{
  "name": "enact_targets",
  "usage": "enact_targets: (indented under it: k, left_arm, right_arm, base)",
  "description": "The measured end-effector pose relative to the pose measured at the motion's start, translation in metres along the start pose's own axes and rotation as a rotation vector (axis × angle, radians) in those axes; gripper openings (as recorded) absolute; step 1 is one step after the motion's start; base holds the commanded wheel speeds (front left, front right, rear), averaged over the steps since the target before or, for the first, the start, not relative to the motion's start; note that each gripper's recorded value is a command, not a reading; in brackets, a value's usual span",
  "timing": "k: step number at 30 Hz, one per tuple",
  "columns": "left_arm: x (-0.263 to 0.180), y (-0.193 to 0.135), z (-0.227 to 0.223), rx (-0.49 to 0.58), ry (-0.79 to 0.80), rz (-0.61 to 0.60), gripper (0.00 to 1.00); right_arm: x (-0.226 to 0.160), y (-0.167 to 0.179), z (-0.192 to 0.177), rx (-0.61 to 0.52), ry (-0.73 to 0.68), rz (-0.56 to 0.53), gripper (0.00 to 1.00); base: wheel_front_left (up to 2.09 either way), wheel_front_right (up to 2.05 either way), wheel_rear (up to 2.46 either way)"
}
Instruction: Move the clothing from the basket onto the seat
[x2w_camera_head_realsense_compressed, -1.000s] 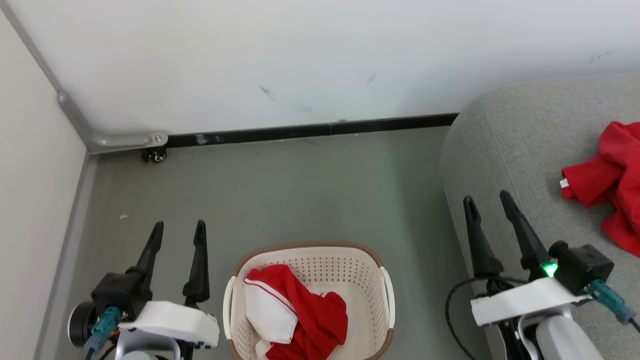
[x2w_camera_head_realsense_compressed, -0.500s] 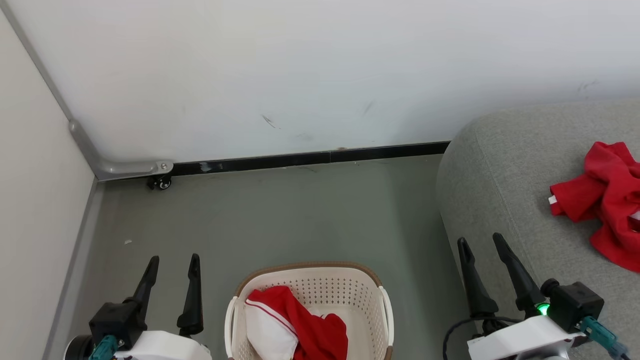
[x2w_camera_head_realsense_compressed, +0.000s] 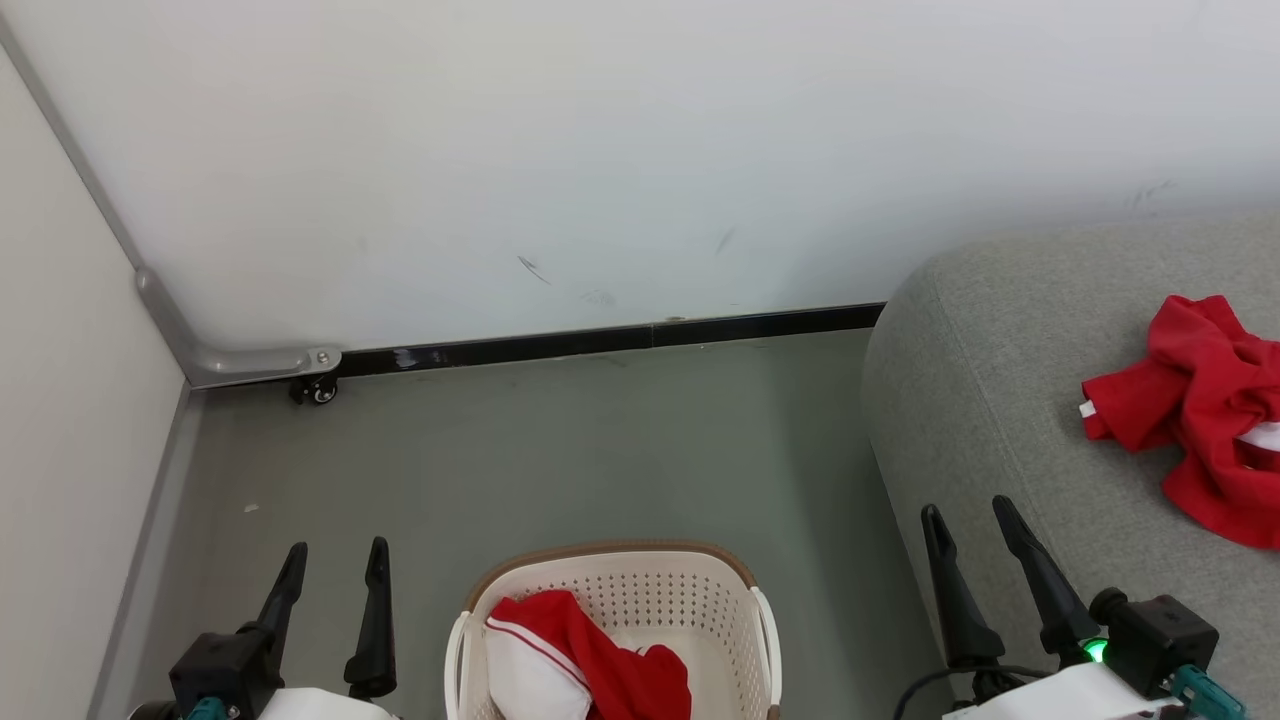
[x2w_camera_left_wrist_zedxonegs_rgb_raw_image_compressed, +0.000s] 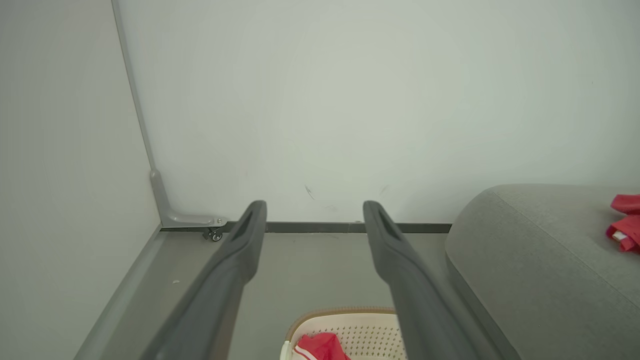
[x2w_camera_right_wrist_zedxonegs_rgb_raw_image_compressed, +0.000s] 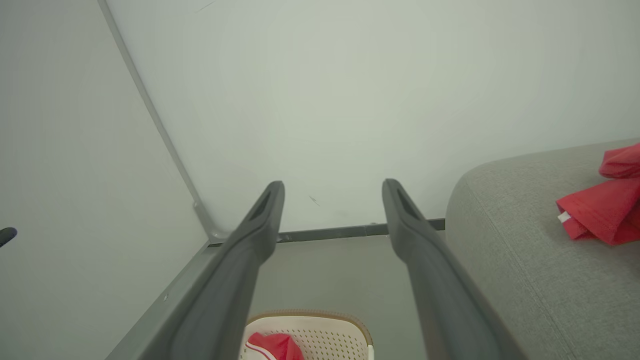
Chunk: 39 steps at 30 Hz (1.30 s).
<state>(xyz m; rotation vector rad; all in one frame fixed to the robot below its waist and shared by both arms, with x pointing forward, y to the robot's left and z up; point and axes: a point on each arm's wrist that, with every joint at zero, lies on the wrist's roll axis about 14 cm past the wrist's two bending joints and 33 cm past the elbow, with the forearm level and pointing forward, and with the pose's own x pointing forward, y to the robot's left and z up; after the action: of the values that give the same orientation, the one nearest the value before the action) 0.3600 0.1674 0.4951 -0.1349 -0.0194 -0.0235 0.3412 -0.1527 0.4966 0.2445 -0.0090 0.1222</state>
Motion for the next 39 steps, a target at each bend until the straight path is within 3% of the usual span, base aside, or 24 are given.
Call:
enact_targets:
  k: [22,39]
  left_arm:
    - [0.000,-0.003,-0.019,0.024,0.060,-0.033,1.00]
    - [0.028,-0.044,-0.046,0.041,0.145,-0.169,1.00]
  right_arm:
    - [-0.010,-0.010,0.005,-0.016,-0.001,-0.038,1.00]
    - [-0.025,-0.046,0.011,-0.047,0.000,-0.159,1.00]
  base:
    - [0.00,0.00,0.00]
    - [0.00,0.00,0.00]
